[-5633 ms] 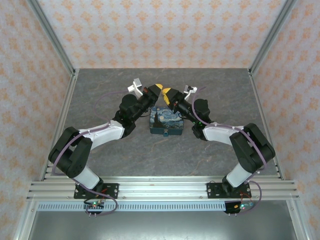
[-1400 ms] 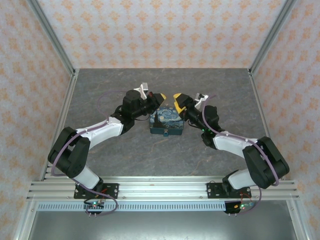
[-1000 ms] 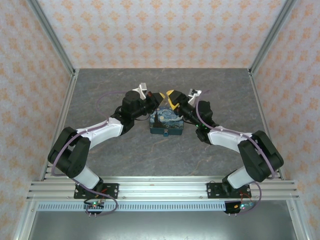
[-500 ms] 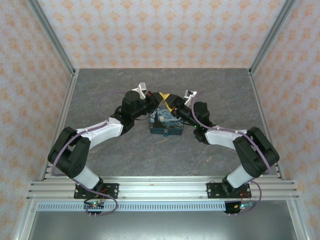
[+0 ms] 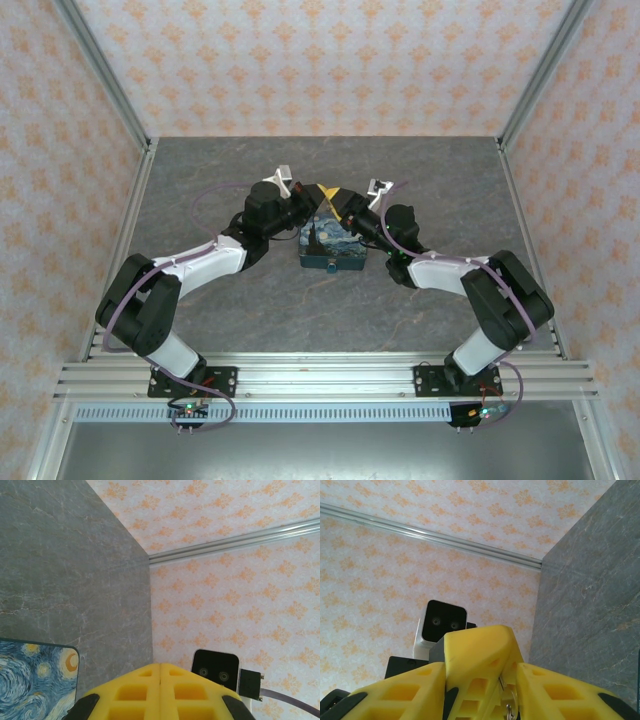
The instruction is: Unlock the padlock with the key
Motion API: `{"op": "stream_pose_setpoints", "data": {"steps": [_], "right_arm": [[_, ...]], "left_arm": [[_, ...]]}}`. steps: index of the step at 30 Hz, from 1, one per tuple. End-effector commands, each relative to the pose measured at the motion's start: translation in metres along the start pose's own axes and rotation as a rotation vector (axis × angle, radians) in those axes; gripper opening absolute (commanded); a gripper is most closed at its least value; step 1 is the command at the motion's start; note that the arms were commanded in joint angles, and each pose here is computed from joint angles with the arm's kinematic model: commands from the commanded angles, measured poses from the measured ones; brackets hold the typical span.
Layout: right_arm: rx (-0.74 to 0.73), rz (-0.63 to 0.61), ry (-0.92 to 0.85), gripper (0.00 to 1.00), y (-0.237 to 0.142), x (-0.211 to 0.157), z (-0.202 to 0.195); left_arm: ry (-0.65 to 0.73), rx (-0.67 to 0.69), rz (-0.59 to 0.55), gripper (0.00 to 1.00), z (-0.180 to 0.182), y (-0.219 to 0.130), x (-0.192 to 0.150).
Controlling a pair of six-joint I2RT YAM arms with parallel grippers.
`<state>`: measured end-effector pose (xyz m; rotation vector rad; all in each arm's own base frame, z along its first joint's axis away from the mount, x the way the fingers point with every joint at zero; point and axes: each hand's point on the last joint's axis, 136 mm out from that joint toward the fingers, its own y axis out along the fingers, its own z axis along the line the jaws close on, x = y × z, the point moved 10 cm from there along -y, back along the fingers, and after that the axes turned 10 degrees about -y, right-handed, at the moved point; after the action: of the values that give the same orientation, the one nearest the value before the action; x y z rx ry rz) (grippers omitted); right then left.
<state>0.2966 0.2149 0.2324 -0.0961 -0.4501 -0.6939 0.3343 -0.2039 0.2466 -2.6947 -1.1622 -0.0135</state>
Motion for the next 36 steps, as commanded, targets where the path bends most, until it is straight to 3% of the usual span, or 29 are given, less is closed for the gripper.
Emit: {"op": "stream_pose_setpoints", "data": {"steps": [1, 7, 13, 24, 36], "right_arm": [[0.006, 0.036, -0.006, 0.41, -0.003, -0.008, -0.006], [-0.009, 0.040, -0.002, 0.42, -0.006, -0.011, -0.011], [-0.023, 0.039, 0.007, 0.35, -0.007, -0.013, -0.015], [0.009, 0.015, 0.086, 0.38, -0.007, -0.017, -0.024], [0.020, 0.011, 0.113, 0.32, -0.008, -0.018, -0.027]], "left_arm": [[0.009, -0.074, -0.009, 0.00, -0.020, -0.003, -0.001], [0.007, -0.074, -0.013, 0.00, -0.020, -0.002, 0.000], [0.007, -0.079, -0.018, 0.00, -0.021, -0.003, 0.000], [-0.004, -0.096, -0.039, 0.00, -0.022, -0.004, 0.001], [-0.030, -0.114, -0.082, 0.00, -0.017, -0.006, 0.003]]}}
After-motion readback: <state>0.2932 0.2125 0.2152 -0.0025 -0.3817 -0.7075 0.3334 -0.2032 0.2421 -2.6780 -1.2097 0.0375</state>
